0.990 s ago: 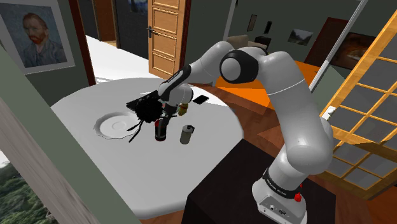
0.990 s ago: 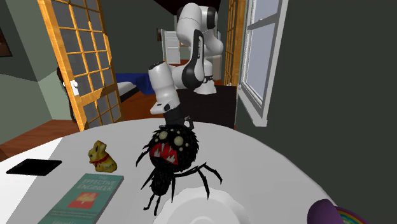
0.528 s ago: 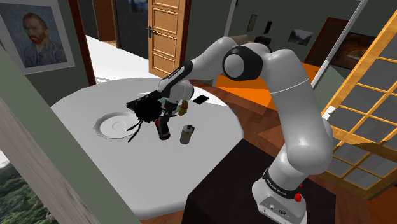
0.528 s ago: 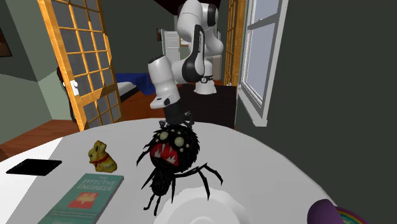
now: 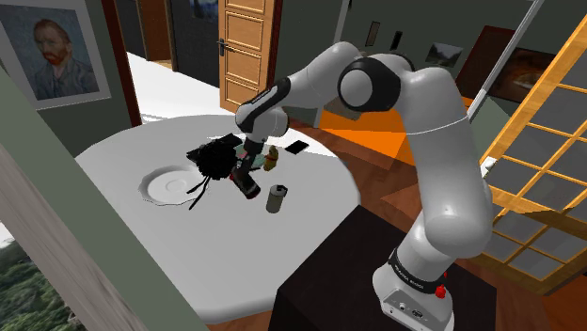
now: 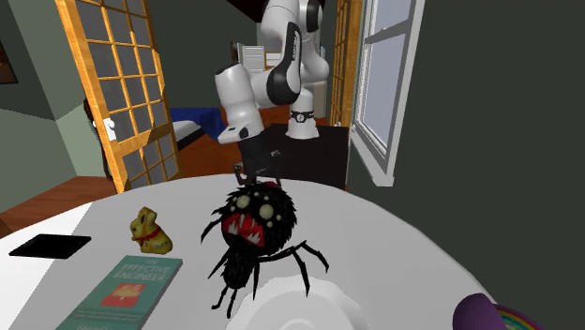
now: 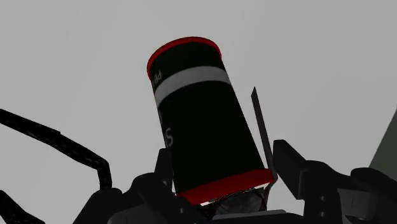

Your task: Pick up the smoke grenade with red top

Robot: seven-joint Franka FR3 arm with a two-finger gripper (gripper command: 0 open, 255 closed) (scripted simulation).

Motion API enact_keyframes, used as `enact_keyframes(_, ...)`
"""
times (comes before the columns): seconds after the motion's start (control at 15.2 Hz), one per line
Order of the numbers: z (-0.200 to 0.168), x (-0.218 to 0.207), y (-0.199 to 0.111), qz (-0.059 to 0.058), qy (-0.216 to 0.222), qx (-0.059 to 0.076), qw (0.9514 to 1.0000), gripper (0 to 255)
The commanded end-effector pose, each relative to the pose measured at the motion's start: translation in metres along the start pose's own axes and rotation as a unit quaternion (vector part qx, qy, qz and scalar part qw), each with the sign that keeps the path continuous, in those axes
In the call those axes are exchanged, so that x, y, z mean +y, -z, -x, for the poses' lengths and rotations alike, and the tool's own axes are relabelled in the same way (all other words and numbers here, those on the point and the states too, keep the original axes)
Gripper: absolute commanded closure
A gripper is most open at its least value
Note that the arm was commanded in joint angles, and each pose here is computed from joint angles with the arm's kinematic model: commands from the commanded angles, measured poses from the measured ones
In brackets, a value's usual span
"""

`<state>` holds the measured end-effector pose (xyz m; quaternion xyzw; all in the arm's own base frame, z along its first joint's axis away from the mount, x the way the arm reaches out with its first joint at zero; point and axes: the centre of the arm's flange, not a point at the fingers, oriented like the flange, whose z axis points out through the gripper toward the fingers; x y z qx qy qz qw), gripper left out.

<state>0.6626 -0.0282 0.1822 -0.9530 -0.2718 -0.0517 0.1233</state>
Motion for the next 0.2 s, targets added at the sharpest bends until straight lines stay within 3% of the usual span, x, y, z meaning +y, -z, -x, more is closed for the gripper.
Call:
enact_keyframes(0.0,-0.0017,-0.0033,0.0107,0.001,0.000,0.001,1.0000,255)
enact_keyframes(0.13,-0.0018,-0.0035,0.0115,0.001,0.000,0.001,1.0000,255)
